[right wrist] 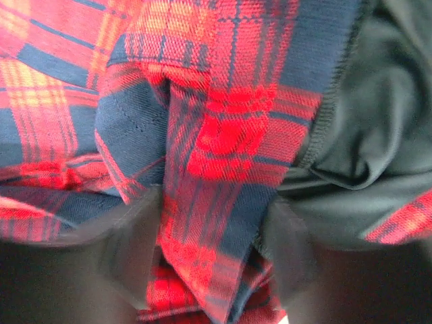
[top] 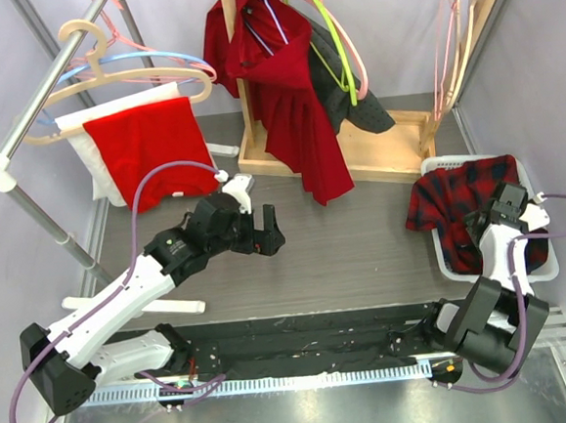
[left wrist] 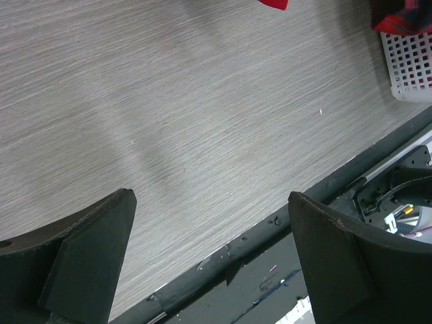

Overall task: Place the skirt on the hanger
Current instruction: Pick up the skirt from the bin.

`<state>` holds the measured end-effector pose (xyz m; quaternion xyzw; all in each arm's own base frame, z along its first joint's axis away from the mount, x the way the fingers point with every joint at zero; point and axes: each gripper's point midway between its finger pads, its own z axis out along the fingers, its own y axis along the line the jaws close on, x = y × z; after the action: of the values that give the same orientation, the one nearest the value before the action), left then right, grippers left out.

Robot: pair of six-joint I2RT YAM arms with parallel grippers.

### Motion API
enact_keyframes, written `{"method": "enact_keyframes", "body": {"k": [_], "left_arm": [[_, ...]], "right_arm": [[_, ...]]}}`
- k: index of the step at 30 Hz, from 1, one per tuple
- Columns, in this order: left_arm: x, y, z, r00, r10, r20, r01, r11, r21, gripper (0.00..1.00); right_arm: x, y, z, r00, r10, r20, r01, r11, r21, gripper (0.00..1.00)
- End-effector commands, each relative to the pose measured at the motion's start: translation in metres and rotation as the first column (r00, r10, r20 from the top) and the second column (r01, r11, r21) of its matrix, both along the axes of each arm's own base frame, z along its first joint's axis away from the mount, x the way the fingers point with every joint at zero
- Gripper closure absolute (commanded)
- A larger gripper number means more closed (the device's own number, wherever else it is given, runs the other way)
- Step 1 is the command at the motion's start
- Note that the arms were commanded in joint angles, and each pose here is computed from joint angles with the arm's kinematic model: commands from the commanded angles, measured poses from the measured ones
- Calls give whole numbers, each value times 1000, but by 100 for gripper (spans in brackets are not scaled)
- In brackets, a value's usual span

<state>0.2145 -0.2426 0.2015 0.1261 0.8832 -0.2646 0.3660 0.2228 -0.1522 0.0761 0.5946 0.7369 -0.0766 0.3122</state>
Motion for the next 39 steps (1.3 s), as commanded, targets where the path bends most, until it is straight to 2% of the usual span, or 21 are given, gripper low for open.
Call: {"method": "enact_keyframes", "body": {"k": [1, 3, 4, 5, 10, 11, 13, 16, 22, 24, 31, 36, 37, 39], "left_arm": [[3, -5, 20, 999, 7, 37, -4, 998, -65, 0], [4, -4, 22, 999, 13, 39, -10, 998, -65, 0], [4, -4, 23, 999, 13, 43, -11, 998, -66, 0], [5, -2, 24, 999, 22, 49, -19, 998, -64, 0], [8, 1, 31, 996, 41, 79, -36, 997, -72, 0], [9, 1, 31, 996, 39, 83, -34, 997, -68, 0], [9, 2, 33, 996, 39, 80, -34, 998, -60, 0], [9, 3, 36, 996, 38, 79, -35, 998, -43, 0], [11, 10, 41, 991, 78, 105, -72, 996, -57, 0], [13, 10, 44, 990, 86, 112, -79, 995, -67, 0], [20, 16, 57, 983, 112, 146, -107, 994, -39, 0], [24, 19, 66, 976, 129, 175, -125, 992, -35, 0], [25, 18, 66, 976, 127, 177, -123, 992, -35, 0], [27, 18, 68, 975, 129, 180, -125, 992, -36, 0]], "right_arm": [[19, -1, 5, 996, 22, 82, -22, 1000, 8, 64], [22, -1, 21, 994, 33, 101, -33, 999, -1, 85], [22, -2, 29, 993, 40, 109, -40, 999, -8, 98], [27, -5, 47, 989, 42, 139, -38, 999, -34, 99], [31, 1, 125, 955, 66, 289, -41, 995, -92, 99], [39, 5, 152, 930, 85, 359, -54, 994, -97, 99], [44, 11, 179, 902, 103, 419, -70, 993, -93, 99], [55, 25, 247, 815, 174, 552, -125, 984, -125, 99], [47, 55, 344, 700, 352, 622, -247, 936, -252, 99], [45, 66, 355, 677, 398, 619, -300, 917, -261, 99], [37, 126, 416, 460, 617, 638, -502, 774, -386, 99], [35, 168, 416, 324, 719, 615, -652, 641, -406, 99], [37, 182, 412, 281, 741, 610, -700, 593, -398, 99], [36, 193, 404, 244, 774, 584, -738, 539, -407, 99]]}}
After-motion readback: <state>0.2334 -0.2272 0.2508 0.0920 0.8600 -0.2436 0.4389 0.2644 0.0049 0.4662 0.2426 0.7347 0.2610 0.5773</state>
